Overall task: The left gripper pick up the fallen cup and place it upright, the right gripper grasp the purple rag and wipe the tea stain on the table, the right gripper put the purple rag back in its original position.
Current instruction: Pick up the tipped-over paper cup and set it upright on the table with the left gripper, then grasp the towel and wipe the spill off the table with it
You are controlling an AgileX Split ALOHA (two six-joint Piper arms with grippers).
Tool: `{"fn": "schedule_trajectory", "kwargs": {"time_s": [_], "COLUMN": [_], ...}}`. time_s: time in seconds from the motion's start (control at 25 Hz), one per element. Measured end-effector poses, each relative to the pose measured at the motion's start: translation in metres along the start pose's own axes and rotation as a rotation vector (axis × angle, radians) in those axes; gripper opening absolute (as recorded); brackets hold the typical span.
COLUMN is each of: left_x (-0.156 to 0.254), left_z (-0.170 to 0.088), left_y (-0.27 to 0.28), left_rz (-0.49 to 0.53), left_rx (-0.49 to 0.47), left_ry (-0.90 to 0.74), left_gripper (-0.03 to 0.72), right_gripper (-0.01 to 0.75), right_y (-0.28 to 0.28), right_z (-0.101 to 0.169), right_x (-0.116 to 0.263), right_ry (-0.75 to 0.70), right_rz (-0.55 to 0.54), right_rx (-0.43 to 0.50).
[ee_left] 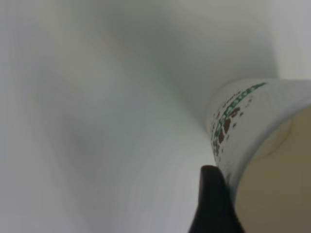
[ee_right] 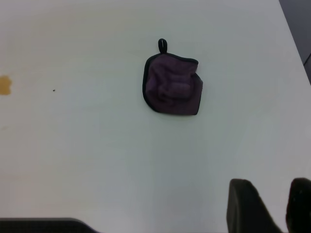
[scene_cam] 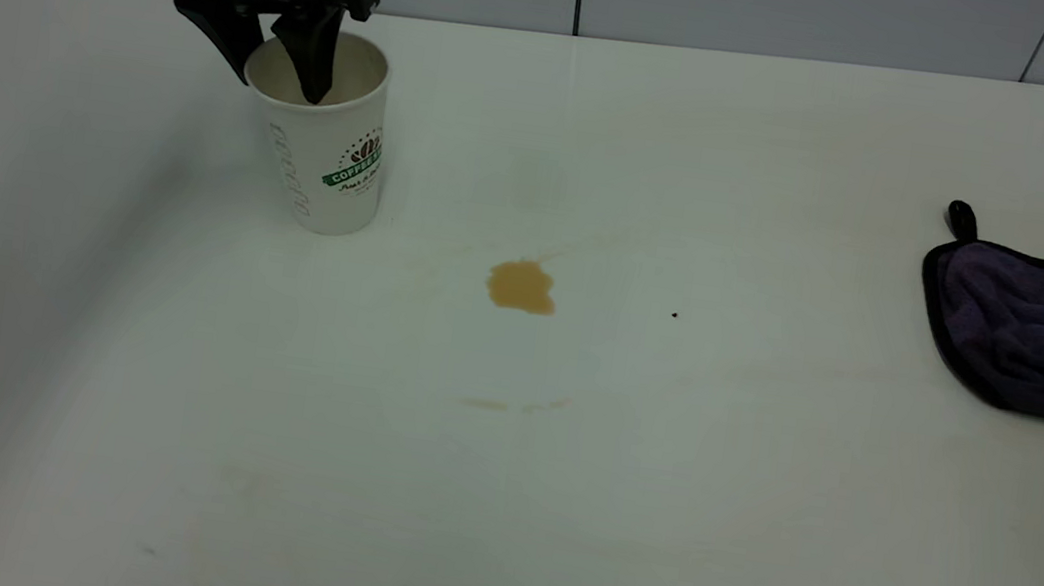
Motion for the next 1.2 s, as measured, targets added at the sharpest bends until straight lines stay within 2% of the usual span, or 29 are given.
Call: {"fn": "schedule_trajectory", "kwargs": {"time_s": [0.16, 0.48, 0.72, 0.92, 1.04, 1.2], "left_x": [-0.005, -0.003, 0.03, 0.044, 0.059, 0.101], "left_z": [0.003, 0.006, 0.015, 0.029, 0.032, 0.031], "left_y": [0.034, 0.148, 0.24, 0.303, 0.33, 0.348], "left_rz": [-0.034, -0.134, -0.15, -0.297, -0.354, -0.356], "left_rx": [-0.021, -0.029, -0.071, -0.152, -0.152, -0.108], "left_ry": [-0.01, -0.007, -0.008, -0.014, -0.006, -0.003], "left_gripper": [0.61, 0.592, 0.586, 0.586, 0.586, 0.586], "right_gripper": [0.242, 0.242, 0.242, 0.242, 0.242, 0.242], "right_y": [0.0, 0.0, 0.0, 0.0, 0.0, 0.0], "right_z": [0.0, 0.0, 0.0, 0.0, 0.0, 0.0], "right_x": [0.0, 0.0, 0.0, 0.0, 0.0, 0.0], "right_ry": [0.0, 0.0, 0.0, 0.0, 0.0, 0.0], "right_rz": [0.0, 0.0, 0.0, 0.0, 0.0, 0.0], "right_rx": [0.0, 0.0, 0.0, 0.0, 0.0, 0.0]}}
Point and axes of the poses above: a point on each arm's last joint axis where the gripper is mounted, y pointing back along that axis away from the gripper, z along the wrist's bending axis when the last joint is at zero, x = y × z, the point moved 4 cm from there along -y, pointing out along that axis toward the gripper, and after that the axes turned 8 degrees about y, right-handed, at the moved point
